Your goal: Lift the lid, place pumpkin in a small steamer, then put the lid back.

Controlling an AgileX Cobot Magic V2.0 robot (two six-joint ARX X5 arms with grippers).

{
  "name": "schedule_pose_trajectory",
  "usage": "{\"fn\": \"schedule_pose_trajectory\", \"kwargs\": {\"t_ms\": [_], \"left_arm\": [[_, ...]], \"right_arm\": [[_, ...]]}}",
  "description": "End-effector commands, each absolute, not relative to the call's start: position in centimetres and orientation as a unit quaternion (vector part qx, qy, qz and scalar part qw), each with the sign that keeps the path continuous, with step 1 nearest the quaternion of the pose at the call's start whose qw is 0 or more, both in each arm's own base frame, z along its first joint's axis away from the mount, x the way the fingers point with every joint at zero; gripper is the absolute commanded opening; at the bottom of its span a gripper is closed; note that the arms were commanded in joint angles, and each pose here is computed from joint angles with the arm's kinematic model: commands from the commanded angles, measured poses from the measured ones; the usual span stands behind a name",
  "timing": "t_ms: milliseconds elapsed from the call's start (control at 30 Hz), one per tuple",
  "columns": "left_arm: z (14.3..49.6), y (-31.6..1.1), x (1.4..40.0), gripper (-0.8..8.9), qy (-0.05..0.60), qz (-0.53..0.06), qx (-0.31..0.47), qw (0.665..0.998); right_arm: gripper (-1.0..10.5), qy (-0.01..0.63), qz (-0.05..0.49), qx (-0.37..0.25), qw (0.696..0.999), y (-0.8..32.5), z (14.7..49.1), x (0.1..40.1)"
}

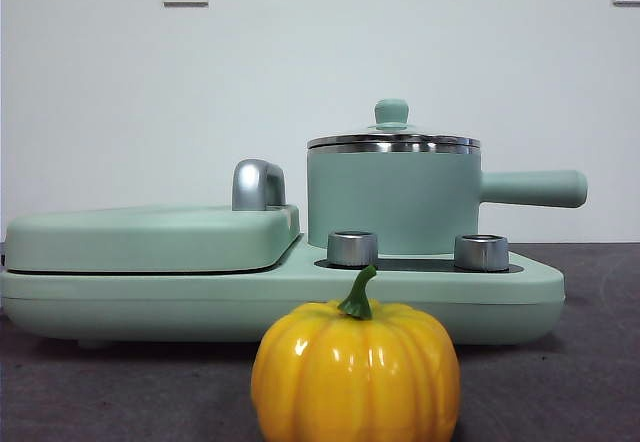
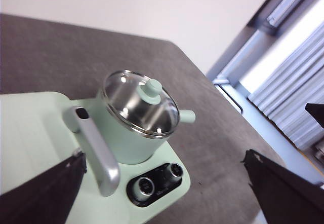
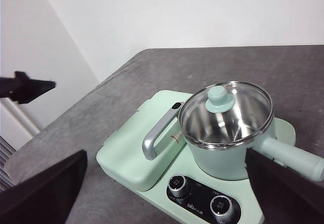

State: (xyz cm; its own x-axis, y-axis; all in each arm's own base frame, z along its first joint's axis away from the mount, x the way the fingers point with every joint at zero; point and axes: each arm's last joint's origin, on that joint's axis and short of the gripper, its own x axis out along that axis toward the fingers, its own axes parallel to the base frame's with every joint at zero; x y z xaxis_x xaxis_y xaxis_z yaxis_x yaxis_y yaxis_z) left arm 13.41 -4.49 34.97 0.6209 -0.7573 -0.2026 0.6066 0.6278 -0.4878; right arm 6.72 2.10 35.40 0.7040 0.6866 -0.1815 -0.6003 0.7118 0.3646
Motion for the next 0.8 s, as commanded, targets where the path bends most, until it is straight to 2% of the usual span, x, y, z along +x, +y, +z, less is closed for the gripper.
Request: {"fn": "schedule_pose_trajectory", "kwargs": {"t_ms": [33, 267, 500, 800], "left_arm": [[36.1, -5.3, 15.2, 5.14, 0.207, -0.401, -0.187, 0.873], [37.9, -9.1, 21.0, 5.03, 0.246, -0.439, -0.161, 0.849], [39.0, -14.6, 25.3, 5.04, 0.263, -0.435, -0.073, 0.858], [37.8, -20.9, 28.7, 5.03, 0.266, -0.453, -0.001, 0.851]], "right_arm": [[5.0, 0.145, 0.354, 0.134, 0.914, 2.1, 35.9, 6.7], [5.0, 0.145, 0.354, 0.134, 0.914, 2.1, 35.9, 6.7], [5.0, 0.146, 0.353, 0.136, 0.914, 2.1, 35.9, 6.7], [5.0, 0.146, 0.353, 0.136, 0.914, 2.1, 35.9, 6.7]]}}
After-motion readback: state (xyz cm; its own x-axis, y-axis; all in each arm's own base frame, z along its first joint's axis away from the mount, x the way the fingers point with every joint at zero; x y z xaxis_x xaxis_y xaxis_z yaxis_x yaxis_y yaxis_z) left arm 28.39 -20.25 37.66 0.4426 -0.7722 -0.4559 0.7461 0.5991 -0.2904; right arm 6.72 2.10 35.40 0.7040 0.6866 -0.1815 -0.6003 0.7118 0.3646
